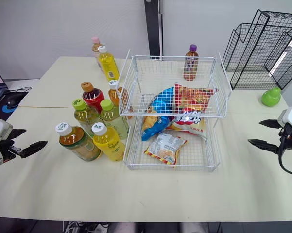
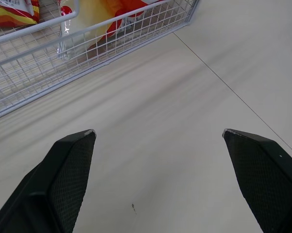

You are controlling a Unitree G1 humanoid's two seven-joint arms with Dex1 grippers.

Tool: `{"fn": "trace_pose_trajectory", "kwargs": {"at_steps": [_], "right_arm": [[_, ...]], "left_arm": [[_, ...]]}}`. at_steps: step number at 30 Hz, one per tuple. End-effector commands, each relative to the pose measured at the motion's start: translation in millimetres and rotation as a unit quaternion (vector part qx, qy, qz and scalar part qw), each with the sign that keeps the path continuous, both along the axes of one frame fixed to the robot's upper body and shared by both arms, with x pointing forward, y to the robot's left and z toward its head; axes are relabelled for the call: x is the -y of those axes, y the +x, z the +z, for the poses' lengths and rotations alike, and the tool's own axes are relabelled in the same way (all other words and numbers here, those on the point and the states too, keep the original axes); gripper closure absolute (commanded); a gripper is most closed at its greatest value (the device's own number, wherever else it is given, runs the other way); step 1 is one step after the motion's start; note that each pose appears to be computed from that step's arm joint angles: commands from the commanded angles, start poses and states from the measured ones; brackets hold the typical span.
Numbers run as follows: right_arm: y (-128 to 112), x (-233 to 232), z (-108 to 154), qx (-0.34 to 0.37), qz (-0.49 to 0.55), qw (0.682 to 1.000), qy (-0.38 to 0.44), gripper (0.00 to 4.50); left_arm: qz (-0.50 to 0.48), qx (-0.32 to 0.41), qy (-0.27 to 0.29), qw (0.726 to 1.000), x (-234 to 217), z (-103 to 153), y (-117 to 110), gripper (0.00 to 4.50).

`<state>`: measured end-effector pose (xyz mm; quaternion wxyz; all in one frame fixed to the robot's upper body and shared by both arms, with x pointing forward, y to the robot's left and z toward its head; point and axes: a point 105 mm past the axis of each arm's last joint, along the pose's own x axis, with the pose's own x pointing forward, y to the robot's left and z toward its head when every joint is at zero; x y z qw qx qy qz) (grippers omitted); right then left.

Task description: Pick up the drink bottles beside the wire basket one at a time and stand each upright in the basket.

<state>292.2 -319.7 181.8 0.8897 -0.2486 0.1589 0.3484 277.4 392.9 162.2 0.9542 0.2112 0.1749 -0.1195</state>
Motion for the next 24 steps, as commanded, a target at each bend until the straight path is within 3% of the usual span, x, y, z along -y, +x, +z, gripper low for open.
{"fn": "trace_pose_trajectory", "kwargs": {"at_steps": [1, 8, 15, 24], "right_arm": [[3.2, 2.2, 9.8, 0.036, -0.002, 0.999, -0.015, 0.0], [8.9, 7.6, 12.2, 0.11, -0.011, 0.993, -0.035, 0.0], [7.0, 8.8, 18.7, 0.119, -0.02, 0.992, 0.023, 0.0], [5.7, 3.0, 18.0, 0.115, -0.006, 0.993, 0.027, 0.0]], "left_arm": [[0.004, 0.03, 0.012, 0.999, -6.1, 19.7, -3.6, 0.06], [0.006, 0.063, -0.007, 0.998, -12.1, 27.1, -7.6, 0.06], [0.004, 0.096, -0.031, 0.995, -10.9, 30.5, -10.9, 0.06], [-0.016, 0.079, -0.075, 0.994, 2.4, 26.7, -17.0, 0.06]]}}
